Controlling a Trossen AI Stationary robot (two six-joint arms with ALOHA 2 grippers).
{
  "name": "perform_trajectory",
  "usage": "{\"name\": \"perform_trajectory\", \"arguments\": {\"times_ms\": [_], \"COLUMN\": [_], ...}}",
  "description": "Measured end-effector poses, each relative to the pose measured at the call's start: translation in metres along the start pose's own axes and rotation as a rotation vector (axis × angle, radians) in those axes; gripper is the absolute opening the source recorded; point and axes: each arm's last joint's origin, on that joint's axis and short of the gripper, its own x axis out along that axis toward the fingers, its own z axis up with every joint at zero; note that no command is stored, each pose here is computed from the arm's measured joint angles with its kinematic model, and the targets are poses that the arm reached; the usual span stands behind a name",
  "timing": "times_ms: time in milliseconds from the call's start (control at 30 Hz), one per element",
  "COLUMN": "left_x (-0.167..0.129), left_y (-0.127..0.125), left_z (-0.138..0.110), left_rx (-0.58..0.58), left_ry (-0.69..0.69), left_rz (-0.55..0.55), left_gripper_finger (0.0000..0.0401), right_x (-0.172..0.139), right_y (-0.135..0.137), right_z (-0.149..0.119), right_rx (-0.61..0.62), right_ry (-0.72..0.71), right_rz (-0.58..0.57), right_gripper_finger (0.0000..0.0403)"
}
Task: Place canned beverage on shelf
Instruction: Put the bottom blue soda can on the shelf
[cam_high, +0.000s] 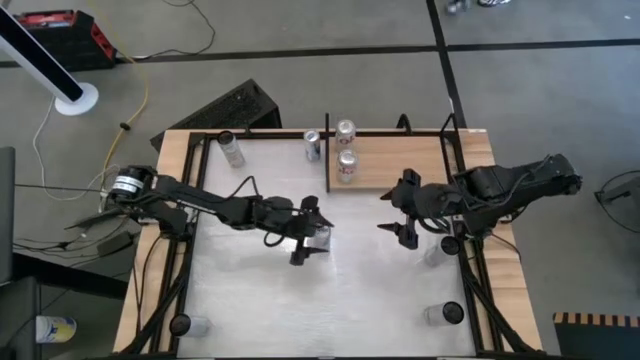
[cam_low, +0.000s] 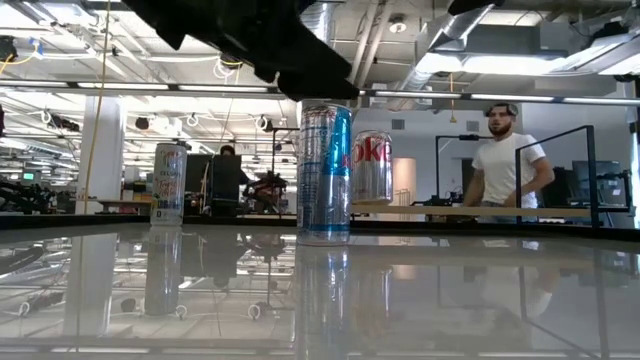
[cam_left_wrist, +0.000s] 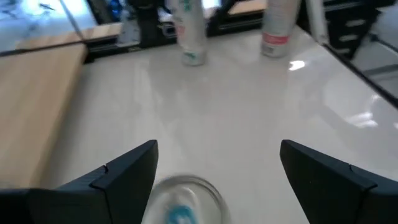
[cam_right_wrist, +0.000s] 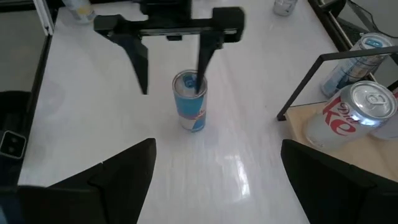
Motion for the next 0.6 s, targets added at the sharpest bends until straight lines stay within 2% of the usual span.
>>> {"name": "perform_trajectory", "arguments": {"times_ms": [267, 600], "left_x": [0.002, 0.008], "left_y": [0.002, 0.003], "left_z": [-0.009, -0.018], "left_rx": [-0.01, -0.059], "left_ry": [0.115, 0.16], "left_rz": [0.099, 0.132], "left_gripper_finger": [0.0322, 0.0322], "right_x": [0.0, 0.001], "right_y": [-0.001, -0.003], "right_z": [-0.001, -0.001], "right_rx": [0.0, -0.002], "right_ry": [0.011, 0.005], "right_rz": [-0.008, -0.038], "right_gripper_finger": [0.0369, 0.0369]}}
